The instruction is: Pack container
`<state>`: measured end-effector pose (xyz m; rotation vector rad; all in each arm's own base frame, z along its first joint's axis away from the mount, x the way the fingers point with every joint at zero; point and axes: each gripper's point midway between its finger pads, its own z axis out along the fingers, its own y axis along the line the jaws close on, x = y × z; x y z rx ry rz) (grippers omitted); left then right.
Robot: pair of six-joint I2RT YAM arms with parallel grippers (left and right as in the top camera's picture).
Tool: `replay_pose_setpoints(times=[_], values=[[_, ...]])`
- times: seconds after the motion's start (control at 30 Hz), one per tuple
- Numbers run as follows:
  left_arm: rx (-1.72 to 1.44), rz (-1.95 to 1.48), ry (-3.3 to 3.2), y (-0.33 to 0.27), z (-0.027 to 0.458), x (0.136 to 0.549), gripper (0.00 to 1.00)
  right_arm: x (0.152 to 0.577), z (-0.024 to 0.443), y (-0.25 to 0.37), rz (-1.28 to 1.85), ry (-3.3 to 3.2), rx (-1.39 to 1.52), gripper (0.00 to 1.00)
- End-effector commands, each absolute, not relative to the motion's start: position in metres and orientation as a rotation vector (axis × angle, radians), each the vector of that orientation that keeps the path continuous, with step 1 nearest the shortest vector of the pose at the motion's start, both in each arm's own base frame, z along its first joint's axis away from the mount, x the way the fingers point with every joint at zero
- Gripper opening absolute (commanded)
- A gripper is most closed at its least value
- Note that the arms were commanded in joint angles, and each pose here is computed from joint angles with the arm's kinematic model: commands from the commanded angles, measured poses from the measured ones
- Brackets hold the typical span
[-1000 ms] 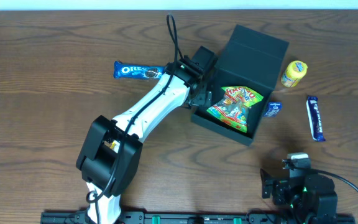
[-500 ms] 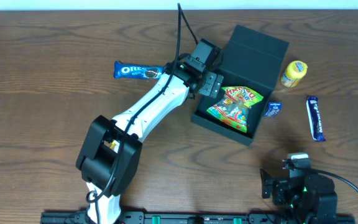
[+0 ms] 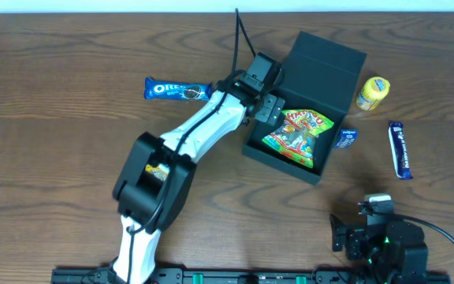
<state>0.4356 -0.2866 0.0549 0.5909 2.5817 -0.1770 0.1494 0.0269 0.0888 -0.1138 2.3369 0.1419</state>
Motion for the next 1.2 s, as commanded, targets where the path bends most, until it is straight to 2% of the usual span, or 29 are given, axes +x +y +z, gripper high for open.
replay_pose_setpoints(times=[0.0,0.43,0.67,0.9,1.17], values=[[0.595,-0.168,2.567,-0.290,0.054,0.450,0.95,0.149,0.086,0.025,0.135,2.342,-0.098,0.99],[0.214,0.021,2.633,-0.232,0.043,0.473,0.95,0.149,0.086,0.025,0.136,2.342,-0.097,0.99],[0.006,0.031,2.680,-0.216,0.038,0.468,0.95,0.149,0.086,0.025,0.135,2.342,-0.098,0.99],[-0.465,0.220,2.679,-0.173,0.032,0.446,0.95,0.149,0.086,0.025,0.135,2.342,-0.098,0.99],[-0.602,0.260,2.703,-0.164,0.028,0.429,0.95,0.149,0.086,0.025,0.136,2.342,-0.097,0.99]])
